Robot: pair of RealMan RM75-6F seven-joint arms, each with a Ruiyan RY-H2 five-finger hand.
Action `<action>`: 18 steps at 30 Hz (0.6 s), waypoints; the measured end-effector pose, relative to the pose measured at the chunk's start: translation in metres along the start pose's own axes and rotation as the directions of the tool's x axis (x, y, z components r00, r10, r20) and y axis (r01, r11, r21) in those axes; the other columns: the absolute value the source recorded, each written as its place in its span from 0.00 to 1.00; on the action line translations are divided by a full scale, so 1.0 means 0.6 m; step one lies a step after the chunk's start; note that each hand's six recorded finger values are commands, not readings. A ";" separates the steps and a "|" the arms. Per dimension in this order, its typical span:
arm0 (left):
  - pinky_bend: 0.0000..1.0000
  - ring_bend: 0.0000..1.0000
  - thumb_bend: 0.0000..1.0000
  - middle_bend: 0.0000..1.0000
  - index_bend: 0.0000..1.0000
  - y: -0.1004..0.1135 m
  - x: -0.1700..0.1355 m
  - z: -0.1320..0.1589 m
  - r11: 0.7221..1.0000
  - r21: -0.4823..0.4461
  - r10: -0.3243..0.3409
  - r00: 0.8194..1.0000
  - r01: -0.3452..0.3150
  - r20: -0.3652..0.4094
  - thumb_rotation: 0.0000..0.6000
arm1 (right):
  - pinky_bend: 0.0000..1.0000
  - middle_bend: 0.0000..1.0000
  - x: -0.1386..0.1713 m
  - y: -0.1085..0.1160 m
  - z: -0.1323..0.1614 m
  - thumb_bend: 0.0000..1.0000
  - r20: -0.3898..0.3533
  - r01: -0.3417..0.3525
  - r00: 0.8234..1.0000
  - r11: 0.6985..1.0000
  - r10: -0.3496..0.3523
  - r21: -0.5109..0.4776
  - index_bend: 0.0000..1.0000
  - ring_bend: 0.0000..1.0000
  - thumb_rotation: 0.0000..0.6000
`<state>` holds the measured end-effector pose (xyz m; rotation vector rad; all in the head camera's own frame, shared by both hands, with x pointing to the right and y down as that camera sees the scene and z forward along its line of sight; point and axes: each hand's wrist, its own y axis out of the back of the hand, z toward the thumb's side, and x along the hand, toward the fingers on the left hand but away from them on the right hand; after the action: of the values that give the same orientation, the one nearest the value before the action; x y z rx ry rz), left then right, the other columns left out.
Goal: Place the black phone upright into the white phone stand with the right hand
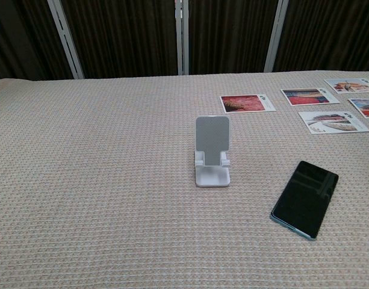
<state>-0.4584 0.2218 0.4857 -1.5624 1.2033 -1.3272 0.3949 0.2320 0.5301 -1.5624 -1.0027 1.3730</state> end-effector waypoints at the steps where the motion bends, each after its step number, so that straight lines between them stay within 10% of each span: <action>1: 0.00 0.00 0.00 0.00 0.00 0.001 0.000 0.000 1.000 0.000 0.001 1.000 -0.001 0.000 1.00 | 0.00 0.00 0.000 -0.001 0.001 0.00 -0.003 0.000 1.000 1.000 0.000 0.001 0.00 0.00 1.00; 13: 0.00 0.00 0.00 0.00 0.00 -0.004 0.004 -0.007 1.000 0.010 -0.006 1.000 0.006 -0.019 1.00 | 0.00 0.00 -0.015 -0.041 0.021 0.00 -0.084 -0.100 0.991 0.995 0.100 0.012 0.00 0.00 1.00; 18: 0.00 0.00 0.00 0.00 0.00 -0.014 0.014 -0.014 0.999 0.031 -0.018 0.999 0.019 -0.048 1.00 | 0.00 0.00 -0.054 -0.084 0.039 0.00 -0.229 -0.188 0.952 0.978 0.203 0.086 0.00 0.00 1.00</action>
<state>-0.4650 0.2163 0.4974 -1.5307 1.1940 -1.3961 0.3658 0.2211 0.5863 -1.7670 -0.6683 1.2979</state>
